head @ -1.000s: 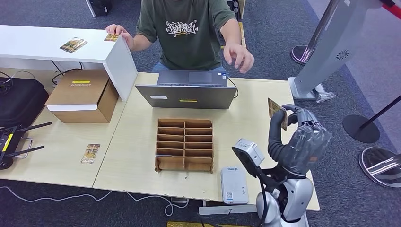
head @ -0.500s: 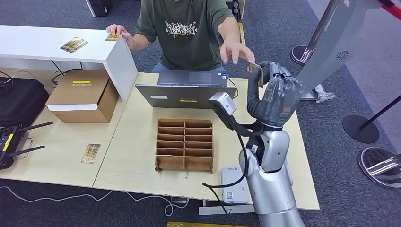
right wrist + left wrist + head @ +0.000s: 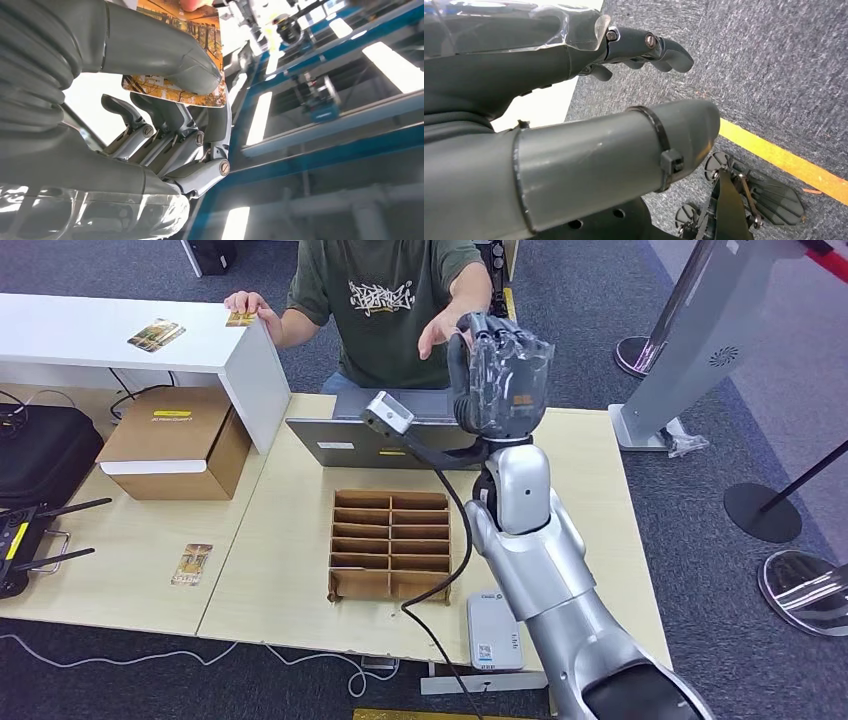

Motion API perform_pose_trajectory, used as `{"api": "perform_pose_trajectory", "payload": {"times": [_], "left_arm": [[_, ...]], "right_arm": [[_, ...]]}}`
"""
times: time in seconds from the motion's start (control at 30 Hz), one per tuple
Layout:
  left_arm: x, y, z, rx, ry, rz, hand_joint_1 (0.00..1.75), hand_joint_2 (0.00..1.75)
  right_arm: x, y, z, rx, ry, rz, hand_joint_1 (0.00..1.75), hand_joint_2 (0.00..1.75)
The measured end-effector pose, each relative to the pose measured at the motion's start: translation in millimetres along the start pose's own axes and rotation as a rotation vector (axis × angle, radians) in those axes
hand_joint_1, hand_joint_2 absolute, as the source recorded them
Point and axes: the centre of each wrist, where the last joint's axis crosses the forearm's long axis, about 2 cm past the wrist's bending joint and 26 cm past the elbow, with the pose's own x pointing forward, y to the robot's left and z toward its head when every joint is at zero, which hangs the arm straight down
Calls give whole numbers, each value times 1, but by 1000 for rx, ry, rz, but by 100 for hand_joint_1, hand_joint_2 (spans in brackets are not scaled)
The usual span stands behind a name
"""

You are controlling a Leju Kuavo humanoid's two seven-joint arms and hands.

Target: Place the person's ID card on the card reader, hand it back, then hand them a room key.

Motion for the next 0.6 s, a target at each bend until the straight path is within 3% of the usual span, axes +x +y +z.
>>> {"api": "perform_pose_trajectory", "payload": {"times": [0.33,0.6], "left_arm": [[3,-1,1,0,-5,-24,0,0],[4,-1,1,1,0,-27,0,0]], "right_arm": [[14,15,-26,76,-60,31,175,175],[14,23,-28,130,-59,49,172,175]]}}
